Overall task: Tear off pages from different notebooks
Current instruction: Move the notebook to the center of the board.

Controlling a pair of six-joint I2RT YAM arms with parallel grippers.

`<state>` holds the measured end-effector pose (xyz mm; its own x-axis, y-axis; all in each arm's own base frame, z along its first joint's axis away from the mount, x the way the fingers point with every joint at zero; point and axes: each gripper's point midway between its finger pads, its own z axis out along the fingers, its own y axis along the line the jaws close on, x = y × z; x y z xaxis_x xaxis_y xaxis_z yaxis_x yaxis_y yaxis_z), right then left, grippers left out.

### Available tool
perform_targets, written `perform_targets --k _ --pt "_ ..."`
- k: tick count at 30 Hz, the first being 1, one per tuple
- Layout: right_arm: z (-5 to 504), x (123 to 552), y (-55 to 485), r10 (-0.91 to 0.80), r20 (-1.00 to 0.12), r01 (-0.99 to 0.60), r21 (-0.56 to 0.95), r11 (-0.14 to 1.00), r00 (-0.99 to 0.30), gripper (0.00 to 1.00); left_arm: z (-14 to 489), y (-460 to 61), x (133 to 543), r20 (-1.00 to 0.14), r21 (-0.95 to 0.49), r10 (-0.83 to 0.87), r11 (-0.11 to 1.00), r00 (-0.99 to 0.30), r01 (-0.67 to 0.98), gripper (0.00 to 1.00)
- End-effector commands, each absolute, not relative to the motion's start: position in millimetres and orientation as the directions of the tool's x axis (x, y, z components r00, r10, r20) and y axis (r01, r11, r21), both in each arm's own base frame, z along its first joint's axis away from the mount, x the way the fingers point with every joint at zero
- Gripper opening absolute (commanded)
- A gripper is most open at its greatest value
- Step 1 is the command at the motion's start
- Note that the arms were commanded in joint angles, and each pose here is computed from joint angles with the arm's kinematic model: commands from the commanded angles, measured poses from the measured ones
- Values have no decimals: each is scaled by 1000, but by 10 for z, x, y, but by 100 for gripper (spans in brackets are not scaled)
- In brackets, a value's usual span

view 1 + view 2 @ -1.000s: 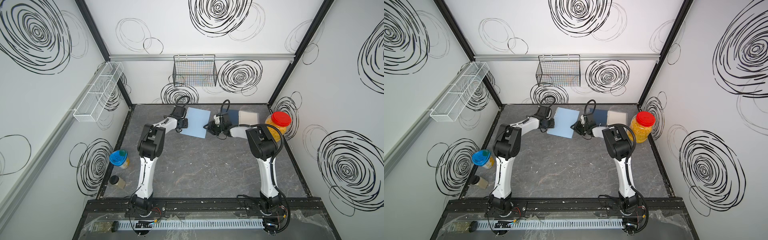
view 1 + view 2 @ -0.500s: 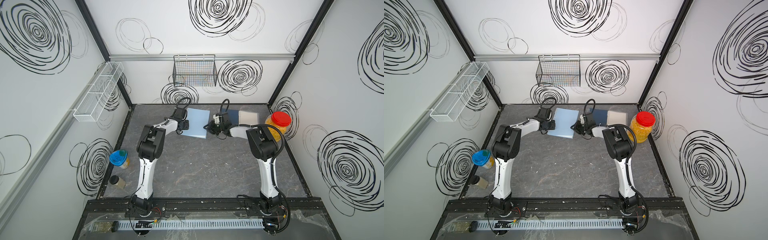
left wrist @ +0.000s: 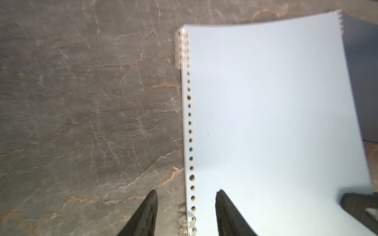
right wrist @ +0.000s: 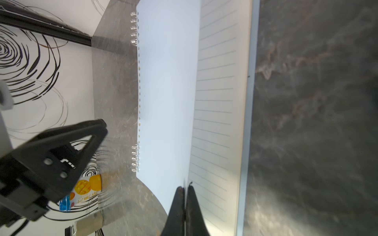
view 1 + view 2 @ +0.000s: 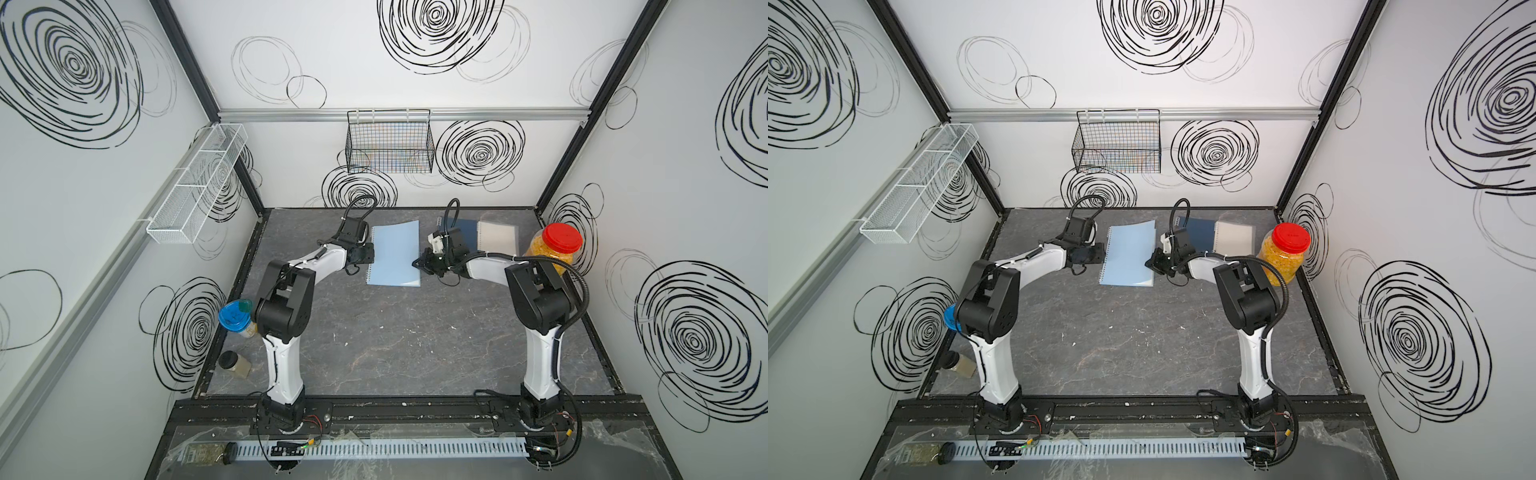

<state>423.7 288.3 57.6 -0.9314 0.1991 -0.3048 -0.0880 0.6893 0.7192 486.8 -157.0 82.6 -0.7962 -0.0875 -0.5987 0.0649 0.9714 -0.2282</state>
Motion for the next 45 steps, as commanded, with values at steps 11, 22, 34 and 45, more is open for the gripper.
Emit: perform_targets --k 11,22,34,45 --pt "479 2961 2549 133 -187 -39 706 707 -973 14 951 -2013 4293 -639 -327 -31 915 -768 235 50" --pt "688 3197 2711 129 -237 -93 739 667 -963 46 564 -2015 4056 -535 -294 24 932 -844 212 48" --pt "783 3323 2752 140 -262 -113 757 644 -955 57 197 -2003 3824 -456 -305 48 930 -889 207 47" --pt "1005 3350 2750 130 -304 -164 772 614 -944 58 178 -2381 3641 -422 -413 73 872 -904 263 45"
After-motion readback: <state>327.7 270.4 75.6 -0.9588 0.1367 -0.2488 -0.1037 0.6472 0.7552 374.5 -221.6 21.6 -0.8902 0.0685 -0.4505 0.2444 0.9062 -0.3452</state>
